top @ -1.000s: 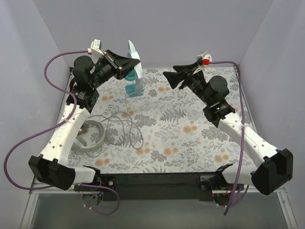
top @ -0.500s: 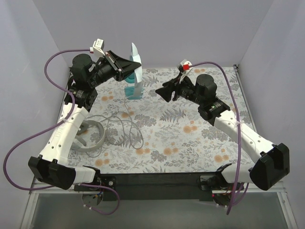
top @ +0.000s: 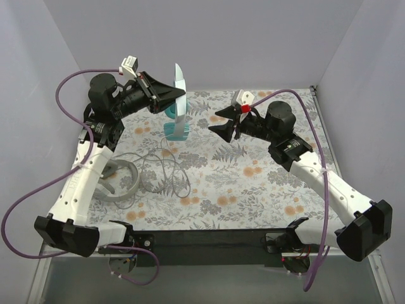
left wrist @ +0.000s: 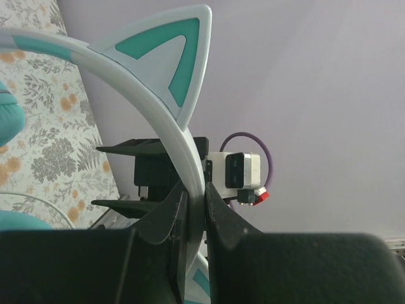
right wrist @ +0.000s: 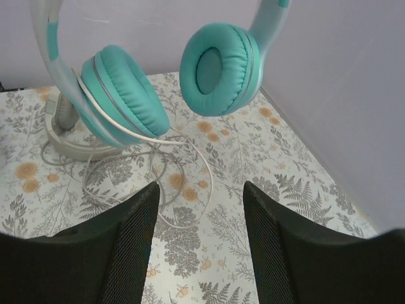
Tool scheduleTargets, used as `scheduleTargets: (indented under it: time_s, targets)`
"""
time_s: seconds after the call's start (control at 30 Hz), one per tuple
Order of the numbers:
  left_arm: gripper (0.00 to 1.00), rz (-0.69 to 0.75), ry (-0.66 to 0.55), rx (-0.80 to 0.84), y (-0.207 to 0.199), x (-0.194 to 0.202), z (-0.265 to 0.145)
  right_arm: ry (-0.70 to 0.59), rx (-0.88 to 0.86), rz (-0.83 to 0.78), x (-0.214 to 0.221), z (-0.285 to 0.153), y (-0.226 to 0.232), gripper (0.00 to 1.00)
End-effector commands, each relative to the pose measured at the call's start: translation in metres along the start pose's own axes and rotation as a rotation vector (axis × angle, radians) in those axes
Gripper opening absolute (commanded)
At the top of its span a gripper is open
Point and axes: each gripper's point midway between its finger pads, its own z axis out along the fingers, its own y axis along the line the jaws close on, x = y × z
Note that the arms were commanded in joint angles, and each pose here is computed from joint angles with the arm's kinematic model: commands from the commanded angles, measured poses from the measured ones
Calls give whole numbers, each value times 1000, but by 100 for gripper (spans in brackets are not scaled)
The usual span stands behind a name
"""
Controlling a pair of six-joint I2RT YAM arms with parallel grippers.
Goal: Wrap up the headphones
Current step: Place the headphones on the table
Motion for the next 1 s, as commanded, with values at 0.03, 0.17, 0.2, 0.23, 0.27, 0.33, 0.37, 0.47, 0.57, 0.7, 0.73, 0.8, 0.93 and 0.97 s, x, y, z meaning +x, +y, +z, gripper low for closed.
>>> scheduleTargets:
  time_s: [0.03, 0.17, 0.2, 0.23, 0.27, 0.33, 0.37, 0.47, 0.57, 0.7, 0.73, 0.8, 0.93, 0.97]
  targets:
    - [0, 33, 25, 107, -46, 25, -35, -91, -136, -153, -50, -2, 29, 62]
    - [0, 5, 36, 116, -49, 36, -47, -95, -218, -177, -54, 1, 55, 62]
    - [0, -3, 38, 113, -46, 38, -48, -93, -229, -183, -55, 2, 59, 62]
    - [0, -5, 37, 114, -47, 39, -49, -83, -239, -182, -53, 3, 62, 62]
    - [0, -11, 40, 114, -47, 40, -50, -87, -260, -205, -57, 5, 70, 62]
    - [0, -16, 35, 116, -49, 42, -53, -72, -270, -209, -55, 6, 75, 62]
    - [0, -22, 38, 111, -47, 42, -53, -73, -282, -220, -56, 8, 80, 62]
    - [0, -27, 33, 112, -48, 42, -53, -65, -299, -228, -55, 13, 87, 62]
    - [0, -32, 33, 107, -46, 41, -52, -47, -323, -226, -51, 17, 97, 61]
    - [0, -30, 28, 109, -48, 39, -51, -19, -310, -229, -44, 23, 99, 55]
    - [0, -27, 30, 112, -49, 40, -51, -15, -308, -232, -43, 24, 98, 55]
    - [0, -27, 29, 111, -49, 39, -51, -7, -304, -233, -39, 27, 97, 54]
    - [0, -32, 32, 106, -45, 40, -51, -13, -300, -239, -45, 32, 95, 45]
    - [0, -30, 30, 108, -46, 40, -52, -11, -289, -238, -45, 33, 93, 39]
